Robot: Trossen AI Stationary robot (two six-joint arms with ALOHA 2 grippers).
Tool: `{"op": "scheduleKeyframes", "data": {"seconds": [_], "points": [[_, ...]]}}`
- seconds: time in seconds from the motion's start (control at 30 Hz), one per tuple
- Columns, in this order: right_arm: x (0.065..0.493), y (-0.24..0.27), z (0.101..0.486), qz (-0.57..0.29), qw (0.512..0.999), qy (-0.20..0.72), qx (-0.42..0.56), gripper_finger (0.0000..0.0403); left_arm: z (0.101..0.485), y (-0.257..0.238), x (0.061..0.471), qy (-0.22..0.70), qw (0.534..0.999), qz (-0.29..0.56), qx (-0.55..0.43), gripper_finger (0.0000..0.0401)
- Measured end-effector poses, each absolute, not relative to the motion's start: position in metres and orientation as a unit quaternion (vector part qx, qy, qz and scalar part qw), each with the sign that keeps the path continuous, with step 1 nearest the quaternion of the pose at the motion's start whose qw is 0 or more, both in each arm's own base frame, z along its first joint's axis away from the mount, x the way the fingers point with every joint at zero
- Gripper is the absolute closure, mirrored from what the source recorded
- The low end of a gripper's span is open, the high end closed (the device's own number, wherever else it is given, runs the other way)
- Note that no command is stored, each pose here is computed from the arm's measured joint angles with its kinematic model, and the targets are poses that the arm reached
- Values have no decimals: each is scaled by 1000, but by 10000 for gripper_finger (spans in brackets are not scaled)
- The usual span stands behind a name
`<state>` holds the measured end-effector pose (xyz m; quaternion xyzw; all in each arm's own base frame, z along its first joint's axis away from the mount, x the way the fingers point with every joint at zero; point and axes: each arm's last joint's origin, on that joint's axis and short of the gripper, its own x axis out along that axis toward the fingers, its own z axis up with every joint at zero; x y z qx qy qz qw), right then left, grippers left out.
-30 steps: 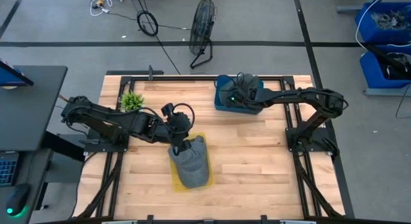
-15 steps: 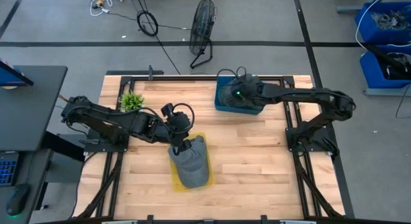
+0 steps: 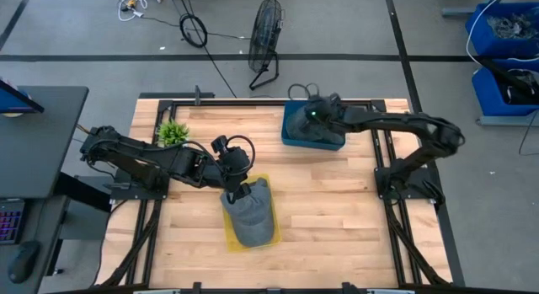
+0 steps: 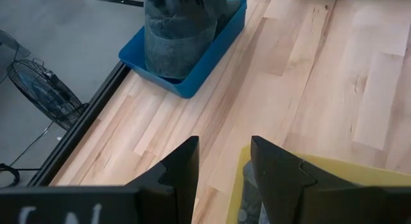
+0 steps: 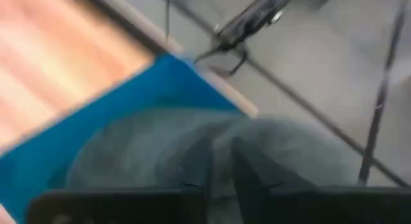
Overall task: Pick & Place hat
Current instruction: Put the dark gray cap into the blue bin
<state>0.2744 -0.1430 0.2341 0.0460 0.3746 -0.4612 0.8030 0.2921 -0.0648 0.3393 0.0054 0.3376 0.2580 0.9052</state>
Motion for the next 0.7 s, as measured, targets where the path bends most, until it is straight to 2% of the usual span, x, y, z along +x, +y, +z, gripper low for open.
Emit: {"op": "scheduleKeyframes", "data": {"seconds": [0.13, 0.37, 0.57, 0.7], "points": [[277, -150, 186, -453, 780, 428, 66, 394, 339, -65, 292, 338, 905, 258, 5, 256], [278, -153, 132, -483, 733, 470, 88, 399, 339, -65, 292, 339, 905, 258, 6, 256], [281, -148, 130, -480, 737, 466, 98, 400, 339, -65, 292, 339, 904, 259, 6, 256], [283, -142, 156, -465, 748, 466, 82, 398, 339, -65, 292, 338, 905, 260, 3, 256]]}}
